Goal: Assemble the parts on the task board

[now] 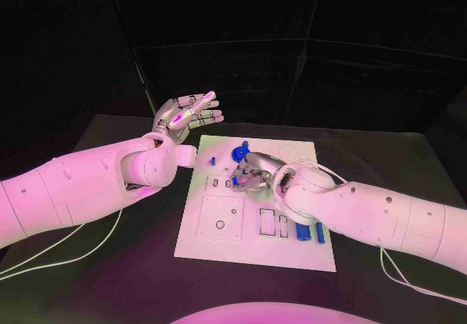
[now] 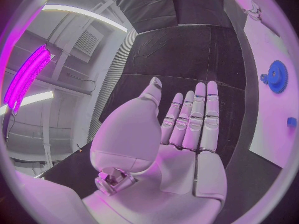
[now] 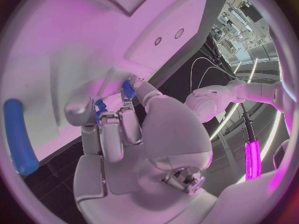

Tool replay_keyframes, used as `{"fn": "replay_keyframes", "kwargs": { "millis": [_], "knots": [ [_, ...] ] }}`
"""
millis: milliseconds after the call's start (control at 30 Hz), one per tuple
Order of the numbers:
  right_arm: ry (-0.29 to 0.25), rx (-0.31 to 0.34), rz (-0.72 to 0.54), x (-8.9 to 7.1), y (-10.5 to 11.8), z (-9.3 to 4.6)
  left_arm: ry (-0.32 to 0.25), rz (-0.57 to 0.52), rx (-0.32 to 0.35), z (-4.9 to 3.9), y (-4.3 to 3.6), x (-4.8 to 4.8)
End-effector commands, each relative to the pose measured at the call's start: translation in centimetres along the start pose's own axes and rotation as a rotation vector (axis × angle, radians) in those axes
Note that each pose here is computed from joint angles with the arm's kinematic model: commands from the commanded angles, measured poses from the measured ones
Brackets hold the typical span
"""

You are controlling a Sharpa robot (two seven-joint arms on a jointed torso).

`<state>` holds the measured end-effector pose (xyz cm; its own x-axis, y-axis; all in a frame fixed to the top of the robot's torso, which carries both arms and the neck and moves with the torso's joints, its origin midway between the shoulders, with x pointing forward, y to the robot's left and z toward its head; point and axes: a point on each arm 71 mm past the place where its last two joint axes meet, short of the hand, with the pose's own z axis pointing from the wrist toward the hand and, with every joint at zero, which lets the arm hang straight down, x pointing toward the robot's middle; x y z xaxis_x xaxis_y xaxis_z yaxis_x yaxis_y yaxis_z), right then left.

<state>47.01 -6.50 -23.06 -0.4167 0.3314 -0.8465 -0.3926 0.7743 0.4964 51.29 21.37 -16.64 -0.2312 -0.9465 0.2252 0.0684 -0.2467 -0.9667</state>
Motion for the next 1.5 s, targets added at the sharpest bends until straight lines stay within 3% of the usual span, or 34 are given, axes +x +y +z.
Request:
{"fn": "replay_keyframes", "kwargs": {
  "millis": [33, 467, 633, 900, 1167, 1500],
  "knots": [
    [0.038, 0.032, -0.014, 0.6, -0.5, -0.1, 0.011, -0.003, 0.007, 0.04, -0.15, 0.11],
    [0.014, 0.035, 0.004, 0.5, -0.5, -0.1, 0.011, -0.003, 0.003, 0.03, -0.13, 0.08],
    [-0.024, 0.021, 0.018, 0.2, -0.4, -0.1, 0.012, -0.003, 0.003, 0.02, -0.14, 0.06],
    [-0.122, -0.094, 0.042, -0.5, 0.4, -0.5, 0.013, -0.005, 0.001, 0.06, -0.13, -0.06],
    [-0.174, -0.202, 0.056, -1.1, 0.7, -1.4, 0.003, 0.002, 0.006, 0.27, -0.16, -0.83],
    [-0.203, -0.240, 0.094, -2.3, 0.1, -3.6, 0.022, 0.032, -0.011, 0.49, -0.12, -1.89]
  ]
}}
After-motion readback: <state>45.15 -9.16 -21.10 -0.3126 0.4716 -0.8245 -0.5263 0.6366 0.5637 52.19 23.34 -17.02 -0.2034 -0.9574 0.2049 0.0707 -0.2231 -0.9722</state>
